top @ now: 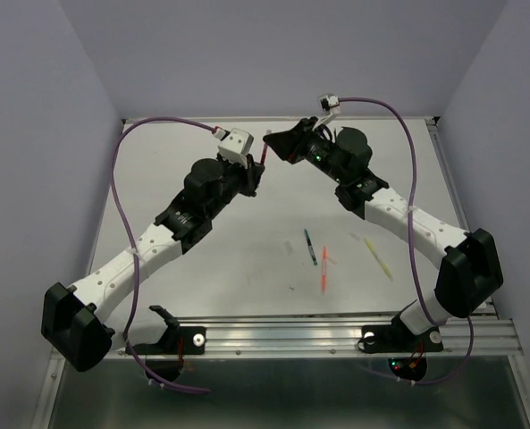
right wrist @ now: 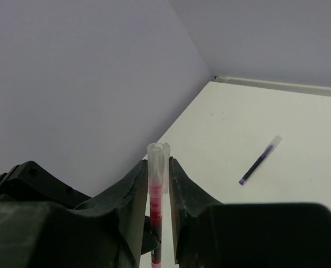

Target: Insert the pens into the pen caps

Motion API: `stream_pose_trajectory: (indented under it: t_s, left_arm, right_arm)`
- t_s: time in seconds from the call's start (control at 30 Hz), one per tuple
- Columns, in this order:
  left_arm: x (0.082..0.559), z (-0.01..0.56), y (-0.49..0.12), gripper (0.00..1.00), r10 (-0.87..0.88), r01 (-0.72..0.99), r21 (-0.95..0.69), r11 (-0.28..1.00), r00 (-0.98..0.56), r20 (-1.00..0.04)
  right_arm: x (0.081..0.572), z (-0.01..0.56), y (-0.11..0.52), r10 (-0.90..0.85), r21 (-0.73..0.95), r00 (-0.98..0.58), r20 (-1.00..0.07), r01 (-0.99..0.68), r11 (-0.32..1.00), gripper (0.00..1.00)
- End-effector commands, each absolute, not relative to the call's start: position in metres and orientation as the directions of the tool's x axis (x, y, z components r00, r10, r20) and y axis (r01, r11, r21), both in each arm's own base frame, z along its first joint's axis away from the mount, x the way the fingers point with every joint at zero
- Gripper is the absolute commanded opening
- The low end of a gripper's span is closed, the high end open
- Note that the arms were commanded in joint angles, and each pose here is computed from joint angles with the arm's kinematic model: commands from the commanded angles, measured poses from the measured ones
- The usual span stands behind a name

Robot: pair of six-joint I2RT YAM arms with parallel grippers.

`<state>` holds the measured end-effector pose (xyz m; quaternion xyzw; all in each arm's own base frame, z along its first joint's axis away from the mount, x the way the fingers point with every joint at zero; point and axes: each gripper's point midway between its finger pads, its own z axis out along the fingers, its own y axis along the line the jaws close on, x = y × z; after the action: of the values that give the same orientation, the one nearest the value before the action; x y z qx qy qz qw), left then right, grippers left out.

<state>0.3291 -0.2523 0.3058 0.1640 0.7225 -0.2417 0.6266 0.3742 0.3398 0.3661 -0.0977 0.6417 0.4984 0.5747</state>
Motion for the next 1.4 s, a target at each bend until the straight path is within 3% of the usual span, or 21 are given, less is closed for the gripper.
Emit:
stream_pose_trajectory:
  t_s: [0.0,0.17,0.2,0.23,0.37,0.43,0.67,0.87,1.03,1.23,1.37]
  left_arm:
    - [0.316,0.377,-0.261,0.00,-0.223,0.629,-0.171,0.759,0.004,-0.975]
    - [0.315,0.358,-0.267,0.00,-0.195,0.641,-0.180,0.746,-0.048,-0.980]
    - [0.315,0.356,-0.267,0.00,-0.195,0.640,-0.183,0.746,-0.053,-0.979]
    - [0.316,0.353,-0.267,0.00,-0.192,0.639,-0.183,0.747,-0.056,-0.980]
    - [0.320,0.343,-0.264,0.00,-0.197,0.605,-0.216,0.767,-0.098,-0.975]
    - [0.324,0.332,-0.265,0.00,-0.184,0.587,-0.224,0.778,-0.129,-0.974]
    - [0.338,0.305,-0.259,0.00,-0.199,0.490,-0.273,0.828,-0.199,-0.960]
    - [0.359,0.278,-0.249,0.00,-0.223,0.342,-0.324,0.882,-0.303,-0.927]
    - [0.400,0.258,-0.230,0.00,-0.199,0.261,-0.304,0.916,-0.363,-0.910]
    - [0.451,0.220,-0.214,0.00,-0.069,0.208,-0.178,0.962,-0.445,-0.893]
    - [0.471,0.175,-0.204,0.00,-0.019,0.163,-0.138,0.977,-0.576,-0.817]
  right_arm:
    - [0.365,0.338,0.350,0.355,0.534,-0.400,-0.845,-0.668,0.519,0.34]
    - [0.370,0.345,0.348,0.373,0.533,-0.382,-0.845,-0.659,0.531,0.54]
    - [0.371,0.347,0.348,0.378,0.532,-0.378,-0.845,-0.657,0.534,0.64]
    - [0.373,0.347,0.347,0.380,0.530,-0.372,-0.847,-0.652,0.542,0.66]
    - [0.378,0.362,0.343,0.402,0.515,-0.331,-0.854,-0.650,0.558,0.94]
    - [0.378,0.371,0.341,0.412,0.508,-0.312,-0.856,-0.654,0.560,1.00]
    - [0.386,0.420,0.323,0.471,0.480,-0.210,-0.857,-0.657,0.581,1.00]
    - [0.408,0.444,0.279,0.492,0.445,-0.062,-0.868,-0.535,0.718,1.00]
    - [0.439,0.410,0.210,0.455,0.438,-0.005,-0.890,-0.284,0.853,1.00]
    - [0.454,0.347,0.158,0.423,0.433,-0.105,-0.900,-0.104,0.896,1.00]
    - [0.460,0.326,0.130,0.417,0.424,-0.139,-0.898,-0.024,0.905,1.00]
